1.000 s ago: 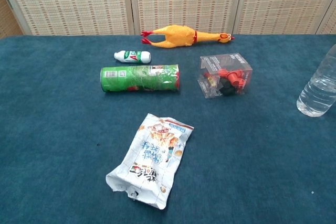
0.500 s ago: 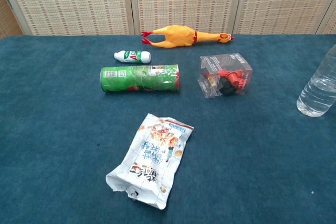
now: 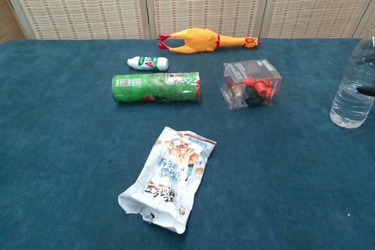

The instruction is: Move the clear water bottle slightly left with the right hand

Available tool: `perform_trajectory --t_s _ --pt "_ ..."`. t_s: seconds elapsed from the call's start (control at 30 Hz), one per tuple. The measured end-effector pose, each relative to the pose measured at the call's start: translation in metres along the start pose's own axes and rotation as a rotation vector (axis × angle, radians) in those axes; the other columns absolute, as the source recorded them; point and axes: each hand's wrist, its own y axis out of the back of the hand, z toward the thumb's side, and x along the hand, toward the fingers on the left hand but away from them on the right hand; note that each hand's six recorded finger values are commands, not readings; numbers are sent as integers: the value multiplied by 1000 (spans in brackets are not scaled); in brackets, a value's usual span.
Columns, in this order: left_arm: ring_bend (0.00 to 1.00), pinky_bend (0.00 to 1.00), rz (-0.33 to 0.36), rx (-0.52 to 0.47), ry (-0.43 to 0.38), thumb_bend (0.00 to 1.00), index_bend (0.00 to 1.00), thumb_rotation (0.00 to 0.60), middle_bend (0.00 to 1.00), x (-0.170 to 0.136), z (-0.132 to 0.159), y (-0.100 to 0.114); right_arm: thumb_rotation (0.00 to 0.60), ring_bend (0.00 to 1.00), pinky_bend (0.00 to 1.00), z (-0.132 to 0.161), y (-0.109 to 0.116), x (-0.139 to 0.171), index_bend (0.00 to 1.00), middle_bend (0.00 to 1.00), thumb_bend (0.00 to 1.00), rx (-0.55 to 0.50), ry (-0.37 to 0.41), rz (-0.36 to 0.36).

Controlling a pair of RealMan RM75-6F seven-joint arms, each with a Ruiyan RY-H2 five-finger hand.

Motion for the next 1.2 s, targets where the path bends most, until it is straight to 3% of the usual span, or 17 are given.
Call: perform_trajectory --t_s 0.23,0.43,0.57,0.77,0.87,1.03,1.13,1.2 --pt "333 489 1 -1 2 577 339 600 457 0 0 0 600 610 708 2 -1 -5 750 634 535 24 49 -62" --pt "333 489 -5 1 0 578 338 600 457 0 1 -1 600 615 709 32 8 9 757 643 535 167 232 -129" --pt "333 489 -2 1 -2 578 339 600 457 0 2 0 600 623 716 50 18 18 768 651 534 387 326 -222" --pt "333 489 -3 -3 1 578 339 600 458 0 1 -1 600 632 726 72 26 27 778 663 533 803 384 -396" --pt "333 489 -5 -5 3 578 339 600 458 0 1 -1 600 635 728 77 23 30 779 664 533 934 390 -436" --pt "333 489 -6 -7 2 577 339 600 458 0 0 -1 600 639 732 79 8 31 780 665 533 934 416 -358" --pt "333 489 -7 -5 1 577 338 600 458 0 1 -1 600 639 732 83 -2 33 780 665 533 808 451 -244" --pt "333 489 -7 -5 -1 577 339 600 458 0 2 -1 600 639 731 87 -8 35 780 665 533 668 476 -150"
